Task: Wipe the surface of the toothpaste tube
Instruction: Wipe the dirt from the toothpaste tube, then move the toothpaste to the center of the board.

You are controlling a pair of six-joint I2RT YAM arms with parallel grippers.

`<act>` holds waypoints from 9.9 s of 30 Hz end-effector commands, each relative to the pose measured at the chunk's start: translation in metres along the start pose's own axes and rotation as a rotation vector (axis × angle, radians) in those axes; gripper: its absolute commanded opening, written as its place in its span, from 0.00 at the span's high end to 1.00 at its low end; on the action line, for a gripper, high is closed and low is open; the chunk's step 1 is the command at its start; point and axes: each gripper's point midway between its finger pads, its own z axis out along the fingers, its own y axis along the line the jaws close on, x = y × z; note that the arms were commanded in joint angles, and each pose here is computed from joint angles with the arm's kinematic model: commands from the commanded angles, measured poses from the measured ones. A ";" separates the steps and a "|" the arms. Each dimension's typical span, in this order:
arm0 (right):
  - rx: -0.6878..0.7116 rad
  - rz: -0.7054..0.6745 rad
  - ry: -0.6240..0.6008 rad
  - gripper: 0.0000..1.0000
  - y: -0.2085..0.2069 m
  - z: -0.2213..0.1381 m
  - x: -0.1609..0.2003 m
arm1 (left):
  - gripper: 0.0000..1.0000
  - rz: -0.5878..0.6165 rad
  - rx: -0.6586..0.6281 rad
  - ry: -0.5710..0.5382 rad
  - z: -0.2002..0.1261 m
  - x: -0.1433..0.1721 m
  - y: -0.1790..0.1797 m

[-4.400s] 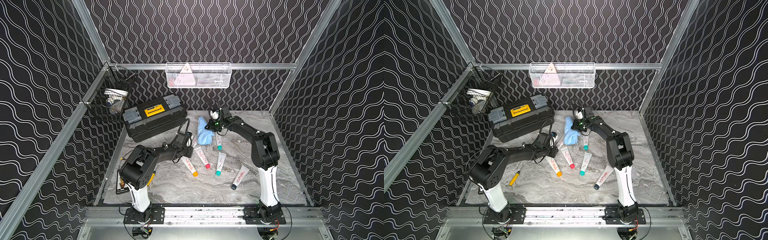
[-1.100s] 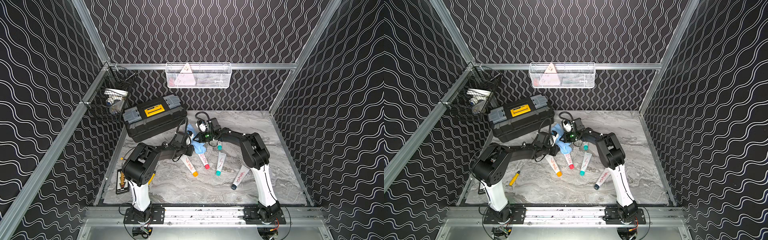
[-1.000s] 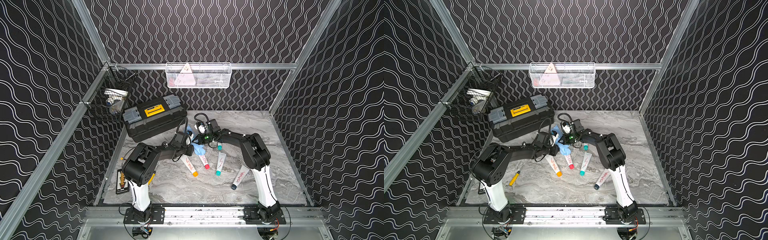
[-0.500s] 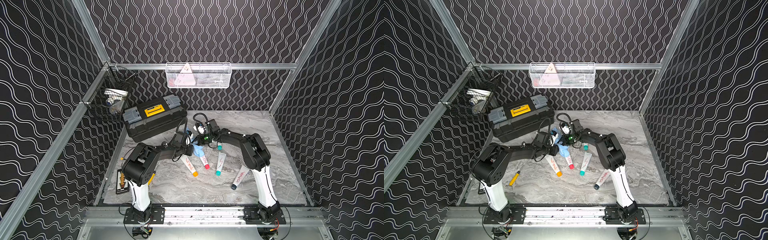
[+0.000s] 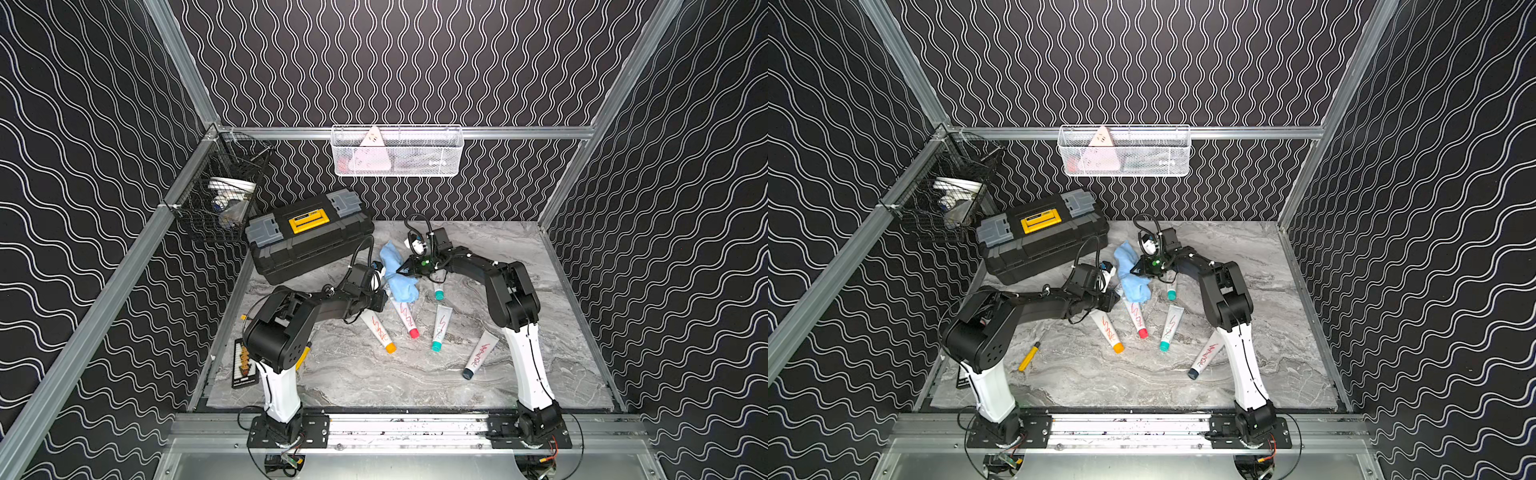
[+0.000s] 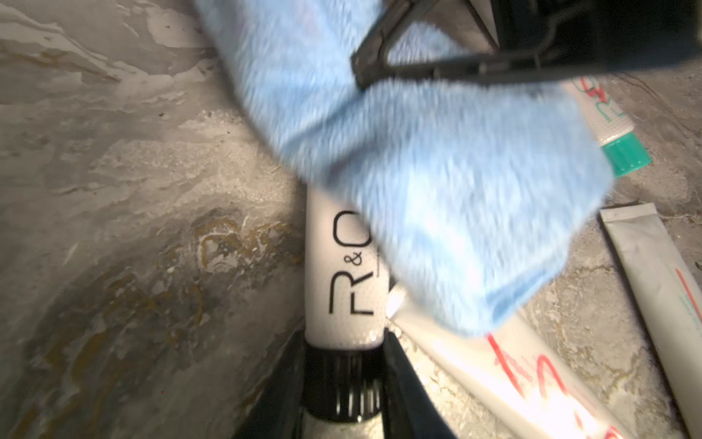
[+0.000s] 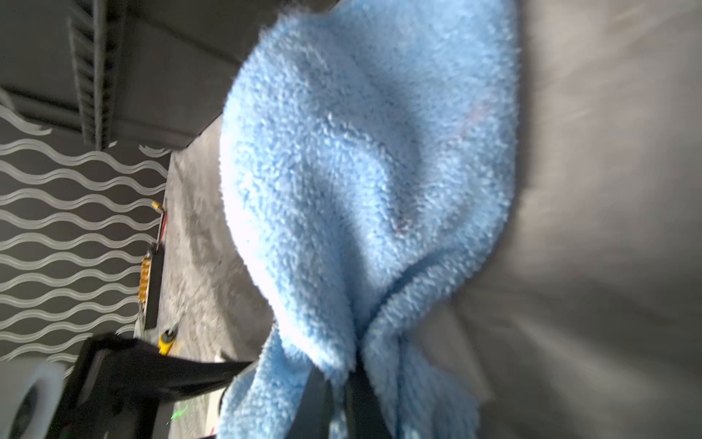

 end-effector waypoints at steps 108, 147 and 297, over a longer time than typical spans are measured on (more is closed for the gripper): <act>-0.030 -0.025 0.119 1.00 0.049 0.024 0.052 | 0.84 -0.002 -0.007 -0.017 -0.002 -0.004 0.002; 0.088 0.082 0.025 1.00 -0.013 0.024 0.017 | 0.84 0.001 0.018 -0.037 -0.005 -0.007 -0.003; 0.256 0.314 -0.644 1.00 0.012 -0.325 -0.030 | 0.46 -0.093 -0.215 -0.035 0.065 -0.049 -0.171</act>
